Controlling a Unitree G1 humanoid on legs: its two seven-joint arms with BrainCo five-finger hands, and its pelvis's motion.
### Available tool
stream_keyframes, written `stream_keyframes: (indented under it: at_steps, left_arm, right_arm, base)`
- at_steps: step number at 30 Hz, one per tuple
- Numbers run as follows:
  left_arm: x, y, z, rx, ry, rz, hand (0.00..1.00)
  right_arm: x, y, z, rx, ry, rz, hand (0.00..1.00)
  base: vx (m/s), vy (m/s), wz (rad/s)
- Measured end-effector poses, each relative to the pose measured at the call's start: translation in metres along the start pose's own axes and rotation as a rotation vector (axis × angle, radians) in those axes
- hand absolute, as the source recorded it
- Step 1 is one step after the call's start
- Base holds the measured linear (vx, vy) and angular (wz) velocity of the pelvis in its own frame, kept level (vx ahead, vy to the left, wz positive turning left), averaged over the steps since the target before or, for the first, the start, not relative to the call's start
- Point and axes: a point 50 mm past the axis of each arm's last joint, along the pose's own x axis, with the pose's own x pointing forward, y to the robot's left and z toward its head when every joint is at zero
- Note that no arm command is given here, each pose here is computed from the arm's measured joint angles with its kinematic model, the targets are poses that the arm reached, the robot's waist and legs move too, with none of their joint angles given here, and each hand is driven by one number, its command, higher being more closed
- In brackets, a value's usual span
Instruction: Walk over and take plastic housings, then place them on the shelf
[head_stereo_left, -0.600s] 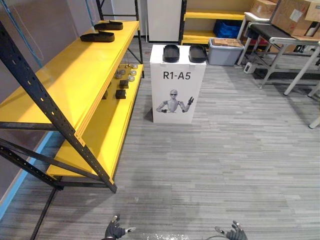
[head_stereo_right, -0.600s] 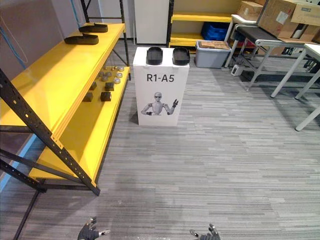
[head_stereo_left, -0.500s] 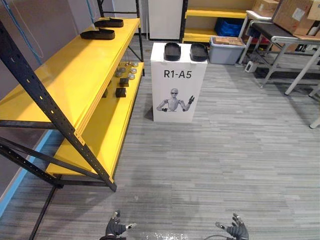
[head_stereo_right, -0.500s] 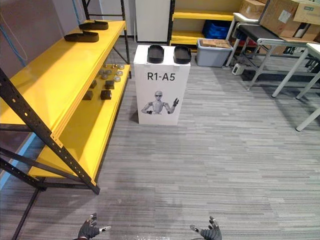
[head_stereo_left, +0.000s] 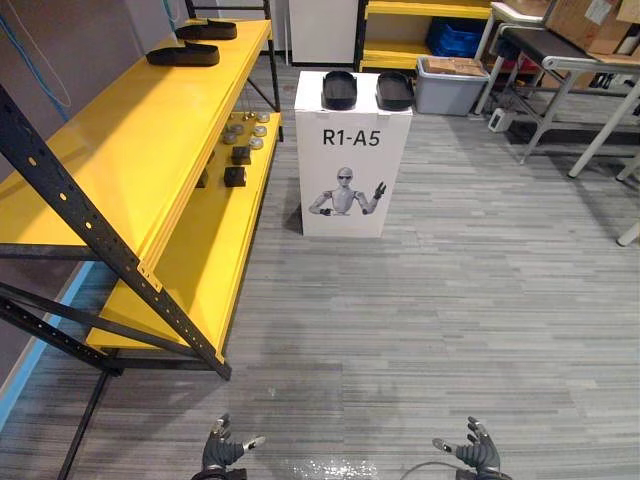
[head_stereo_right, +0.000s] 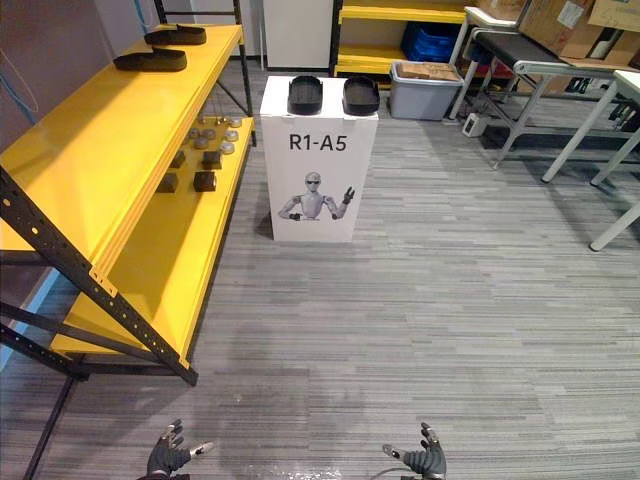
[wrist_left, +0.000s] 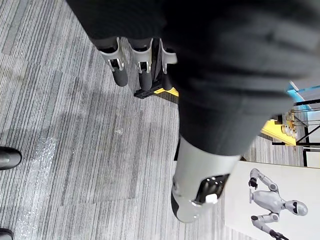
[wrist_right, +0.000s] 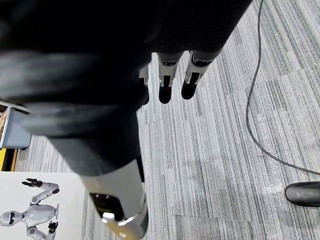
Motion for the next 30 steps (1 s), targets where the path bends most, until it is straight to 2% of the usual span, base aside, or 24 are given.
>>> stream_keyframes:
  at_steps: [11, 14, 20, 22, 26, 30]
  left_arm:
    - [0.0, -0.005, 0.022, -0.035, -0.093, 0.005, 0.0]
    - [0.004, -0.004, 0.029, 0.001, -0.114, -0.011, 0.0]
    - [0.017, -0.01, 0.064, -0.015, -0.207, -0.007, 0.0]
    - [0.019, -0.015, 0.066, -0.023, -0.203, -0.008, 0.0]
    - [0.02, -0.031, 0.07, -0.075, -0.211, -0.035, 0.0]
    - [0.013, -0.036, 0.071, -0.099, -0.236, -0.047, 0.0]
  right_arm:
    - [0.011, 0.002, 0.031, 0.056, -0.093, -0.019, 0.0]
    - [0.012, 0.008, 0.034, 0.045, -0.1, -0.003, 0.0]
    - [0.017, 0.002, 0.055, 0.01, -0.171, -0.014, 0.0]
    - [0.019, -0.003, 0.057, -0.01, -0.174, -0.021, 0.0]
    - [0.02, 0.003, 0.069, -0.004, -0.214, -0.004, 0.0]
    - [0.016, 0.012, 0.076, 0.028, -0.26, 0.004, 0.0]
  base:
    - [0.04, 0.037, -0.13]
    - [0.34, 0.055, 0.08]
    - [0.56, -0.066, 0.48]
    - [0.75, -0.206, 0.25]
    - [0.88, -0.227, 0.02]
    - [0.62, -0.114, -0.14]
